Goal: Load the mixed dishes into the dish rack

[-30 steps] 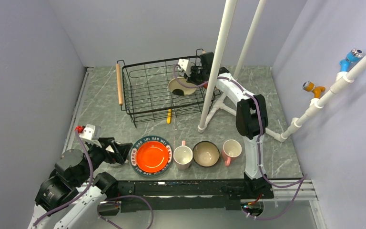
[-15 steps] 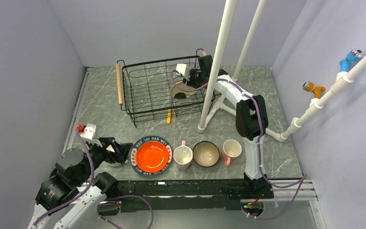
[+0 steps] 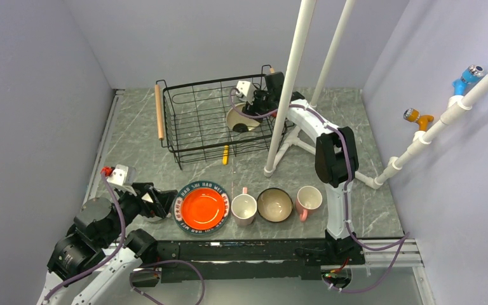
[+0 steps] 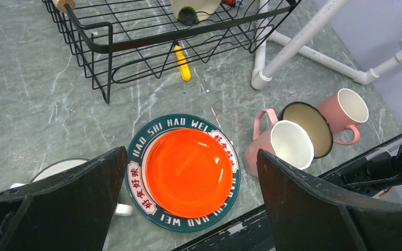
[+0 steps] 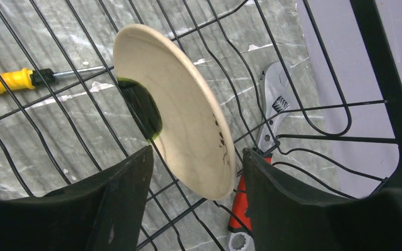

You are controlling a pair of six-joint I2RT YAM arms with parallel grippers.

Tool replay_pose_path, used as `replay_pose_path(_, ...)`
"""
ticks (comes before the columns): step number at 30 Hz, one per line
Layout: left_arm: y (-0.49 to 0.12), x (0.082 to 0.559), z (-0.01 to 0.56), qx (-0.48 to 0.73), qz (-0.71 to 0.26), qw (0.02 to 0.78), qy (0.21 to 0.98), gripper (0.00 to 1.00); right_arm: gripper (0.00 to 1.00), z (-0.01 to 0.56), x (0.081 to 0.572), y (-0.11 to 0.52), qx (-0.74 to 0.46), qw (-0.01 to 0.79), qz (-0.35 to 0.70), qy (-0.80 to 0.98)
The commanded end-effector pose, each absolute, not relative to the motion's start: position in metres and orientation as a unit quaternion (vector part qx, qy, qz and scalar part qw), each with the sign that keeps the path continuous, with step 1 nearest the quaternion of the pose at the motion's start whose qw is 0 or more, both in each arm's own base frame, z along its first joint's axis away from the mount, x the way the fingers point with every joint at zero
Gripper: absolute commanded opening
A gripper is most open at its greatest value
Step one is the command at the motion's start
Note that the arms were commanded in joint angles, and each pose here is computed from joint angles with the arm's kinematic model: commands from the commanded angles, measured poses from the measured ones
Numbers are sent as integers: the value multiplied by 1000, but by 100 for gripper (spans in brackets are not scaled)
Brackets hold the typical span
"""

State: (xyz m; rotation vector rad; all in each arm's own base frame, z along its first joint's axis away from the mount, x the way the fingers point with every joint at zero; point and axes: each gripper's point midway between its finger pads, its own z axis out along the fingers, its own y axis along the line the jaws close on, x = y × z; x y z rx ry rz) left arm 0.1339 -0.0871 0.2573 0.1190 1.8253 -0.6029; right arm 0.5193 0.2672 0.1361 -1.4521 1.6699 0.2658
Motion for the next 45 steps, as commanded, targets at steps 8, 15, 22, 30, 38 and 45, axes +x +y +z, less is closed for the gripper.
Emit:
replay_pose_path(8, -91, 135, 267, 59, -268, 583, 764, 99, 100, 224, 516, 265, -518, 528, 151, 656)
replay_pose_path(15, -91, 135, 266, 58, -268, 583, 765, 99, 100, 265, 511, 246, -435, 565, 248, 655)
replay_pose_path(22, -91, 136, 265, 57, -265, 580, 768, 99, 100, 340, 475, 203, -265, 604, 465, 591)
replay_pose_path(30, -93, 138, 263, 58, -264, 575, 772, 99, 100, 340, 475, 118, 92, 560, 383, 728)
replay_pose_path(38, -93, 137, 264, 61, -267, 577, 769, 99, 100, 277, 373, 12, 231, 532, -23, 814)
replay_pose_path(45, -72, 154, 242, -41, -202, 536, 818, 99, 100, 252, 308, 47, 216, 509, 149, 820)
